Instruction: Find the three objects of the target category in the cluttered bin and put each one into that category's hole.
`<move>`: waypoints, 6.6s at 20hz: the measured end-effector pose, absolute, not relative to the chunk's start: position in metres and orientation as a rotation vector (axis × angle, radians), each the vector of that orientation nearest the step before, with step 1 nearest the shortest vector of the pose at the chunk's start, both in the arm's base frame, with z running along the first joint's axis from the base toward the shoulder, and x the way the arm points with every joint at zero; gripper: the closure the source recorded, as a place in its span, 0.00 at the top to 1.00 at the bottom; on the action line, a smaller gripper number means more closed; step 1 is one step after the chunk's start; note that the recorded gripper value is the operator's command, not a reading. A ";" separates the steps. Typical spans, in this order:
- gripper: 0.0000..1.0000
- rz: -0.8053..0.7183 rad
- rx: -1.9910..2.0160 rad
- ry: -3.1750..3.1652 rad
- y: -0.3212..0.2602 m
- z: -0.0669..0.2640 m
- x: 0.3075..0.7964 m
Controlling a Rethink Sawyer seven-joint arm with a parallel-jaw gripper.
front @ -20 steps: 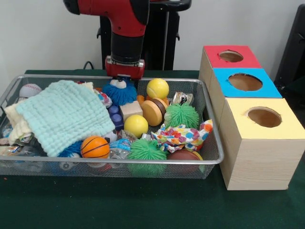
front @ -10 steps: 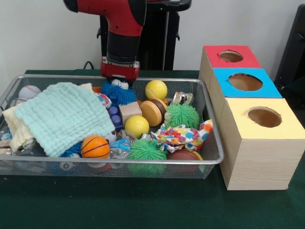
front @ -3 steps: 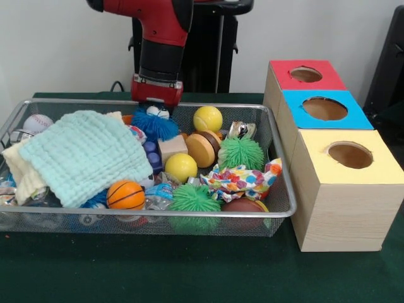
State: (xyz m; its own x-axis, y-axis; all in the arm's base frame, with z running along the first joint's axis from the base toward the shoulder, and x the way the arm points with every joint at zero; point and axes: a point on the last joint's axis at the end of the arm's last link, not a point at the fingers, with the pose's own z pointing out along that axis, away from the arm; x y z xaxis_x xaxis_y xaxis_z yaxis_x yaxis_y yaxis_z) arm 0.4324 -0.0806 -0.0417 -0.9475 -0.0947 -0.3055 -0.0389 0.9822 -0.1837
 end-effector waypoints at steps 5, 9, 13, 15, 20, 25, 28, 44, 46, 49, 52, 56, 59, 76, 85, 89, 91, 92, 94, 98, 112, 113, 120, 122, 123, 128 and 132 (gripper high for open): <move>1.00 -0.259 -0.096 2.745 -0.087 -0.037 0.437; 1.00 -0.270 -0.086 2.699 -0.093 -0.033 0.442; 1.00 -0.275 -0.085 2.671 -0.096 -0.030 0.444; 1.00 -0.274 -0.083 2.670 -0.097 -0.030 0.444; 1.00 -0.153 -0.156 2.681 -0.101 -0.038 0.448; 1.00 -0.062 -0.138 2.718 -0.110 -0.049 0.455; 1.00 -0.040 -0.118 2.740 -0.110 -0.053 0.458; 1.00 0.005 -0.066 2.904 -0.093 -0.061 0.480; 1.00 -0.006 -0.081 2.913 -0.091 -0.060 0.482; 1.00 -0.088 -0.183 2.912 -0.081 -0.056 0.487; 1.00 -0.240 -0.314 2.872 -0.061 -0.046 0.492; 1.00 -0.378 -0.359 2.784 -0.034 -0.029 0.495; 1.00 -0.463 -0.343 2.697 -0.022 -0.013 0.498; 1.00 -0.587 -0.124 2.515 -0.115 0.023 0.500; 1.00 -0.458 0.011 2.686 -0.136 -0.021 0.475; 1.00 -0.419 0.095 2.732 -0.138 -0.019 0.483; 1.00 -0.393 0.146 2.762 -0.140 -0.018 0.487; 1.00 -0.386 0.155 2.767 -0.140 -0.018 0.488; 1.00 -0.370 0.174 2.775 -0.140 -0.017 0.491; 1.00 -0.335 0.188 2.767 -0.135 -0.018 0.498; 1.00 -0.537 0.069 2.834 -0.118 -0.008 0.475; 1.00 -0.544 0.101 2.851 -0.126 -0.006 0.473; 1.00 -0.526 0.313 2.912 -0.170 0.008 0.465; 1.00 -0.514 0.324 2.909 -0.170 0.011 0.468; 1.00 -0.503 0.324 2.906 -0.167 0.011 0.470; 1.00 -0.445 0.311 2.895 -0.152 0.011 0.482; 1.00 -0.433 0.282 2.903 -0.138 0.013 0.487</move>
